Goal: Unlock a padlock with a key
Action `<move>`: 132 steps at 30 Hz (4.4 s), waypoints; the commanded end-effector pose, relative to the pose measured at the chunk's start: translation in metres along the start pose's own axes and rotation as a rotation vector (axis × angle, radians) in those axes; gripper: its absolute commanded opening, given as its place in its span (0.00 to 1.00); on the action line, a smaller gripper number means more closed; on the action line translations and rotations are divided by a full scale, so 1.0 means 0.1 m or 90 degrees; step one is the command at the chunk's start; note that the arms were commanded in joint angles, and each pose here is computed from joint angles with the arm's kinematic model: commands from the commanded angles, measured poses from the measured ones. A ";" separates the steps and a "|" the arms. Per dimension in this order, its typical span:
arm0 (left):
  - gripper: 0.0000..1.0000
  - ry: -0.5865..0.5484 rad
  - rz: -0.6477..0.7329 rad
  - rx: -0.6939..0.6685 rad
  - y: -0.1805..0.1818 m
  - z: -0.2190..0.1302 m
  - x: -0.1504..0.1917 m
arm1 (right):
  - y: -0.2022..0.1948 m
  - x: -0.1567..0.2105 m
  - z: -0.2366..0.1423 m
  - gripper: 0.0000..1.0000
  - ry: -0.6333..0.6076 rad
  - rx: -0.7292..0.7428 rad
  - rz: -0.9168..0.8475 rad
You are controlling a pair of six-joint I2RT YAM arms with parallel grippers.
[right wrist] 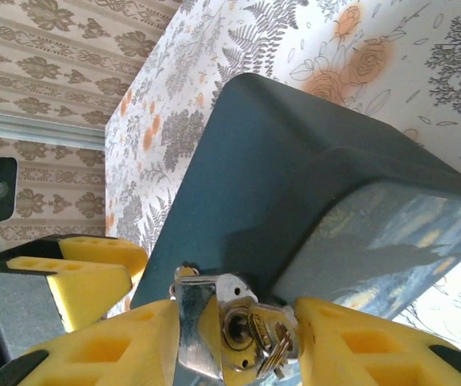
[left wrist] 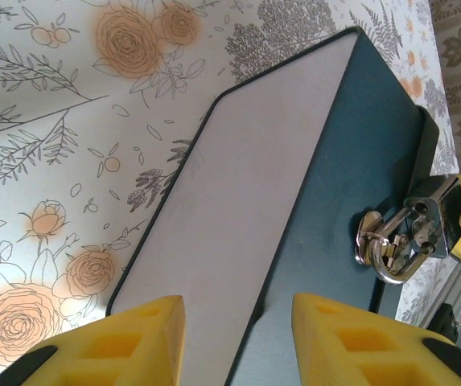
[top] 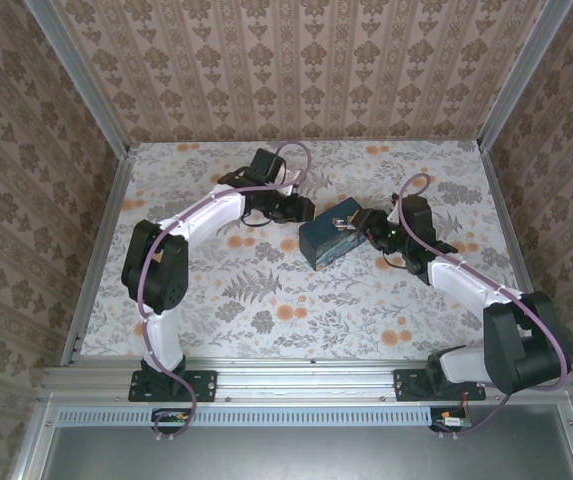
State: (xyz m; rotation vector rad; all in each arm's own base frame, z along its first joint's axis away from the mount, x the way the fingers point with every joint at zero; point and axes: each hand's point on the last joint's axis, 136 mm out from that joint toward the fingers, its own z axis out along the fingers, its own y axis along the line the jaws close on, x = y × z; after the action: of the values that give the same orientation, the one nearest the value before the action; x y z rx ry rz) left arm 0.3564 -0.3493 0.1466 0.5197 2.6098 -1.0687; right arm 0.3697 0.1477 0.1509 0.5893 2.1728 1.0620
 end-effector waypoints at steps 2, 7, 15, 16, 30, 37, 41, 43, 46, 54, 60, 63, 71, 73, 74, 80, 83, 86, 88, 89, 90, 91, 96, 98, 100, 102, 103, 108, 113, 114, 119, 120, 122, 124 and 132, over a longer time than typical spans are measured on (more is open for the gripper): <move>0.39 0.009 0.031 0.015 -0.08 -0.03 0.06 | 0.16 0.02 0.05 0.39 0.003 -0.052 -0.001; 0.38 0.016 0.034 0.020 -0.08 0.00 0.09 | 0.22 0.03 0.08 0.37 0.007 -0.072 -0.004; 0.37 0.030 0.031 0.019 -0.05 0.04 0.15 | 0.33 0.15 0.09 0.37 0.033 -0.098 -0.049; 0.36 0.030 0.030 0.017 -0.04 0.04 0.16 | 0.36 0.14 0.08 0.37 0.030 -0.107 -0.054; 0.33 0.043 0.025 0.026 0.01 0.07 0.24 | 0.74 0.43 0.10 0.33 0.064 -0.165 -0.240; 0.32 0.052 0.019 0.027 0.03 0.10 0.30 | 0.90 0.54 0.13 0.27 0.077 -0.176 -0.303; 0.32 0.049 0.018 0.024 0.03 0.09 0.29 | 0.80 0.58 0.22 0.20 0.096 -0.154 -0.296; 0.32 0.048 0.018 0.022 0.03 0.07 0.29 | 0.80 0.60 0.22 0.21 0.110 -0.152 -0.295; 0.32 0.047 0.018 0.023 0.02 0.06 0.29 | 0.80 0.63 0.23 0.26 0.124 -0.151 -0.294; 0.32 0.045 0.008 0.030 0.03 0.09 0.30 | 0.89 0.78 0.25 0.21 0.155 -0.163 -0.323; 0.32 0.040 -0.001 0.023 0.08 0.07 0.28 | 1.01 0.91 0.18 0.10 0.173 -0.202 -0.383; 0.32 0.034 -0.015 0.023 0.13 0.06 0.25 | 1.07 1.00 0.10 0.07 0.184 -0.225 -0.440; 0.32 0.028 -0.024 0.027 0.16 0.01 0.22 | 1.19 1.14 -0.22 0.05 0.170 -0.275 -0.672; 0.32 0.027 -0.024 0.028 0.16 -0.01 0.21 | 1.20 1.20 -0.31 0.05 0.170 -0.297 -0.722; 0.32 0.026 -0.024 0.028 0.16 -0.02 0.20 | 1.19 1.21 -0.33 0.05 0.163 -0.301 -0.744; 0.32 0.016 -0.049 0.069 0.08 -0.15 0.14 | 1.04 1.26 -0.31 0.04 0.159 -0.269 -0.865; 0.32 0.014 -0.055 0.057 0.12 -0.23 0.10 | 0.99 1.17 -0.23 0.02 0.136 -0.228 -0.882; 0.34 0.015 -0.055 0.041 0.16 -0.31 0.11 | 0.93 1.10 -0.17 0.03 0.113 -0.194 -0.902; 0.37 0.010 -0.056 0.032 0.19 -0.39 0.12 | 0.90 1.05 -0.12 0.03 0.109 -0.174 -0.895; 0.37 0.004 -0.055 0.032 0.20 -0.43 0.12 | 0.90 1.03 -0.10 0.03 0.107 -0.167 -0.880; 0.37 0.000 -0.054 0.030 0.21 -0.47 0.11 | 0.91 1.01 -0.07 0.03 0.105 -0.163 -0.868; 0.38 -0.002 -0.053 0.029 0.21 -0.52 0.11 | 0.92 1.00 -0.06 0.04 0.102 -0.163 -0.851; 0.41 -0.007 -0.030 0.014 0.19 -0.65 0.15 | 0.96 0.94 0.01 0.04 0.064 -0.167 -0.775; 0.42 -0.037 -0.052 0.019 0.34 -0.76 0.02 | 0.85 0.83 0.09 0.04 0.062 -0.132 -0.731; 0.43 -0.042 -0.019 0.031 0.27 -0.76 -0.02 | 0.80 0.81 0.15 0.06 0.079 -0.137 -0.683; 0.45 -0.009 0.031 0.021 0.19 -0.68 0.04 | 0.80 0.83 0.18 0.08 0.094 -0.140 -0.657; 0.45 0.016 0.050 0.013 0.17 -0.63 0.09 | 0.73 0.86 0.26 0.08 0.112 -0.126 -0.638; 0.46 0.066 0.073 -0.009 0.25 -0.37 0.18 | 0.70 0.87 0.30 0.08 0.117 -0.131 -0.601; 0.46 0.102 0.070 -0.006 0.36 -0.18 0.22 | 0.73 0.95 0.21 0.08 0.096 -0.177 -0.674; 0.46 0.103 0.065 -0.010 0.40 -0.15 0.22 | 0.71 0.97 0.21 0.08 0.094 -0.182 -0.693; 0.44 0.113 0.051 0.013 0.44 -0.04 0.20 | 0.65 1.10 0.22 0.08 0.096 -0.186 -0.797; 0.44 0.114 0.052 0.017 0.43 -0.03 0.20 | 0.65 1.13 0.22 0.08 0.096 -0.188 -0.819; 0.43 0.116 0.051 0.017 0.43 -0.01 0.21 | 0.69 1.16 0.18 0.08 0.073 -0.186 -0.885; 0.42 0.122 0.051 0.018 0.43 0.01 0.22 | 0.67 1.19 0.19 0.08 0.054 -0.162 -0.955; 0.41 0.104 0.054 0.044 0.29 -0.15 0.09 | 0.72 1.33 0.10 0.06 0.002 -0.174 -1.078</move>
State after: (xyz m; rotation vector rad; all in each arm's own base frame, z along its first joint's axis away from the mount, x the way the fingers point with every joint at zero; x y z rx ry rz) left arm 0.3543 -0.3181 0.1369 0.7264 2.6680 -1.1586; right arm 0.3161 0.2702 0.1770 -1.0358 1.6442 0.3606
